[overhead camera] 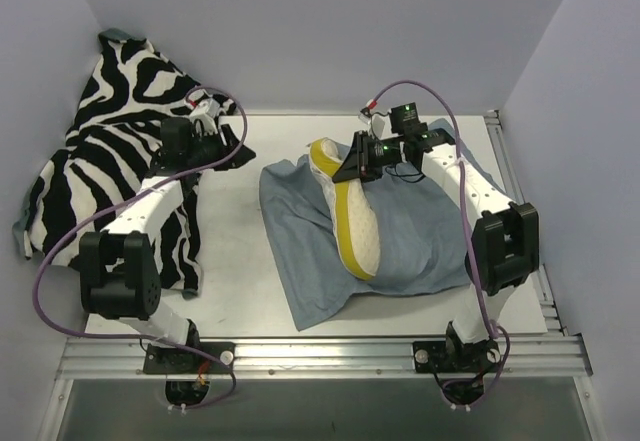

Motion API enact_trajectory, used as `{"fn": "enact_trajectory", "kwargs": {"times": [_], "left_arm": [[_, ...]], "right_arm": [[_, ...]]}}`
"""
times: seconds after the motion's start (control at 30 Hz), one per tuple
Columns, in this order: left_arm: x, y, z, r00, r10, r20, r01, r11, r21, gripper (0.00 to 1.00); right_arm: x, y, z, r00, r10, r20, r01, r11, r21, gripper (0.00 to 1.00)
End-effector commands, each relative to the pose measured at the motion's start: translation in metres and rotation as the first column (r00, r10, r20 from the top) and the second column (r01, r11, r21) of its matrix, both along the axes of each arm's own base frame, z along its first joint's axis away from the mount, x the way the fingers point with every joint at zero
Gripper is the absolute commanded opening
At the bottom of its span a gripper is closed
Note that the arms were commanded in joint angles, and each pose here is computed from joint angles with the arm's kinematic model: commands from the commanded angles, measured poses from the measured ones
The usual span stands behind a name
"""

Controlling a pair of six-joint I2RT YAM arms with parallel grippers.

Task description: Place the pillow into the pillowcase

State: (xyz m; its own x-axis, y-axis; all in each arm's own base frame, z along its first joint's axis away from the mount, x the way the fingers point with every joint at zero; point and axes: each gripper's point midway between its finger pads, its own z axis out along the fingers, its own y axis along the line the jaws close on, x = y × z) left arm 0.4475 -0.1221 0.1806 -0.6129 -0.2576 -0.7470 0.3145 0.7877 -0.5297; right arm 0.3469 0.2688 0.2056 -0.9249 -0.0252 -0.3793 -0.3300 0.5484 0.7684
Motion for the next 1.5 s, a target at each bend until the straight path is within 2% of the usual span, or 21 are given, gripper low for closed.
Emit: {"fn": "enact_trajectory", "kwargs": {"times": [0.0, 0.17, 0.27, 0.47, 0.5, 0.67, 0.77, 0.87, 0.9, 0.93, 1.0, 1.03, 1.07, 1.1, 1.13, 1.17, 1.23, 1.33, 1.37, 1.43, 1.47], "left_arm": [[-0.021, -0.038, 0.041, 0.995, -0.027, 0.092, 0.034, 0.996, -0.083, 0.57], [-0.079, -0.123, -0.01, 0.981, -0.184, -0.061, 0.174, 0.973, -0.149, 0.59], [-0.085, -0.163, -0.017, 0.972, -0.235, -0.022, 0.226, 0.954, -0.197, 0.64], [-0.059, -0.212, -0.014, 0.979, -0.191, 0.066, 0.201, 0.949, -0.242, 0.79], [-0.057, -0.219, -0.029, 0.982, -0.186, 0.044, 0.191, 0.954, -0.231, 0.82], [-0.037, -0.235, -0.039, 0.987, -0.112, 0.119, 0.139, 0.958, -0.25, 0.88], [-0.024, -0.236, -0.059, 0.994, -0.062, 0.086, 0.081, 0.968, -0.237, 0.89], [-0.014, -0.231, -0.094, 1.0, -0.02, 0.008, 0.021, 0.986, -0.165, 0.82], [-0.008, -0.23, -0.101, 1.0, -0.013, 0.0, 0.013, 0.99, -0.141, 0.73], [-0.003, -0.225, -0.106, 1.0, -0.003, -0.01, 0.002, 0.993, -0.116, 0.54], [0.006, -0.2, -0.114, 0.999, 0.019, -0.04, -0.022, 0.998, -0.067, 0.37], [0.008, -0.19, -0.113, 0.999, 0.026, -0.041, -0.028, 0.998, -0.062, 0.22], [0.015, -0.167, -0.115, 0.997, 0.048, -0.052, -0.05, 0.998, -0.032, 0.18], [0.015, -0.157, -0.104, 0.998, 0.05, -0.043, -0.051, 0.998, -0.024, 0.17], [0.013, -0.144, -0.105, 0.998, 0.044, -0.041, -0.043, 0.999, 0.011, 0.17], [0.01, -0.129, -0.108, 0.997, 0.054, -0.064, -0.051, 0.998, 0.038, 0.17], [0.013, -0.097, -0.097, 0.996, 0.073, -0.044, -0.07, 0.995, 0.071, 0.17], [0.012, -0.065, -0.092, 0.993, 0.092, -0.07, -0.084, 0.991, 0.106, 0.15], [0.009, -0.061, -0.091, 0.993, 0.082, -0.087, -0.072, 0.992, 0.103, 0.12], [0.008, -0.055, -0.08, 0.995, 0.051, -0.081, -0.045, 0.996, 0.083, 0.08], [0.002, -0.063, -0.074, 0.997, -0.017, -0.079, 0.021, 0.998, 0.054, 0.06]], "right_arm": [[-0.011, 0.019, 0.046, 0.996, 0.05, -0.077, -0.034, 0.979, 0.199, 0.0], [-0.007, 0.02, 0.054, 0.987, 0.033, -0.156, 0.015, 0.954, 0.299, 0.0], [-0.005, 0.019, 0.063, 0.986, 0.021, -0.163, 0.034, 0.944, 0.329, 0.0], [-0.003, 0.021, 0.081, 0.976, 0.008, -0.218, 0.085, 0.906, 0.415, 0.0], [-0.003, 0.022, 0.085, 0.975, 0.006, -0.223, 0.093, 0.898, 0.43, 0.0], [-0.009, 0.029, 0.091, 0.963, 0.015, -0.27, 0.118, 0.876, 0.468, 0.0], [-0.013, 0.031, 0.095, 0.955, 0.014, -0.295, 0.133, 0.871, 0.473, 0.0], [-0.012, 0.029, 0.1, 0.952, 0.008, -0.305, 0.144, 0.868, 0.475, 0.0], [-0.014, 0.027, 0.103, 0.953, 0.007, -0.302, 0.144, 0.868, 0.476, 0.0], [-0.015, 0.025, 0.103, 0.957, 0.006, -0.291, 0.139, 0.87, 0.474, 0.0], [-0.012, 0.01, 0.097, 0.949, -0.033, -0.315, 0.179, 0.876, 0.447, 0.0], [-0.009, 0.004, 0.091, 0.963, -0.05, -0.266, 0.166, 0.885, 0.434, 0.0], [-0.013, -0.004, 0.072, 0.943, -0.079, -0.323, 0.202, 0.908, 0.368, 0.0], [-0.009, -0.017, 0.061, 0.941, -0.117, -0.318, 0.225, 0.917, 0.328, 0.0], [-0.002, -0.028, 0.047, 0.973, -0.151, -0.175, 0.192, 0.949, 0.249, 0.0], [-0.017, -0.038, 0.023, 0.95, -0.168, -0.264, 0.21, 0.968, 0.138, 0.0], [-0.015, -0.052, -0.009, 0.953, -0.208, -0.221, 0.212, 0.977, -0.003, 0.0], [-0.024, -0.061, -0.047, 0.961, -0.178, -0.209, 0.154, 0.98, -0.126, 0.0], [-0.027, -0.063, -0.055, 0.969, -0.15, -0.196, 0.119, 0.98, -0.161, 0.0], [-0.034, -0.056, -0.072, 0.974, -0.102, -0.202, 0.058, 0.976, -0.211, 0.0], [-0.039, -0.056, -0.078, 0.976, -0.077, -0.203, 0.024, 0.969, -0.248, 0.0]]}}
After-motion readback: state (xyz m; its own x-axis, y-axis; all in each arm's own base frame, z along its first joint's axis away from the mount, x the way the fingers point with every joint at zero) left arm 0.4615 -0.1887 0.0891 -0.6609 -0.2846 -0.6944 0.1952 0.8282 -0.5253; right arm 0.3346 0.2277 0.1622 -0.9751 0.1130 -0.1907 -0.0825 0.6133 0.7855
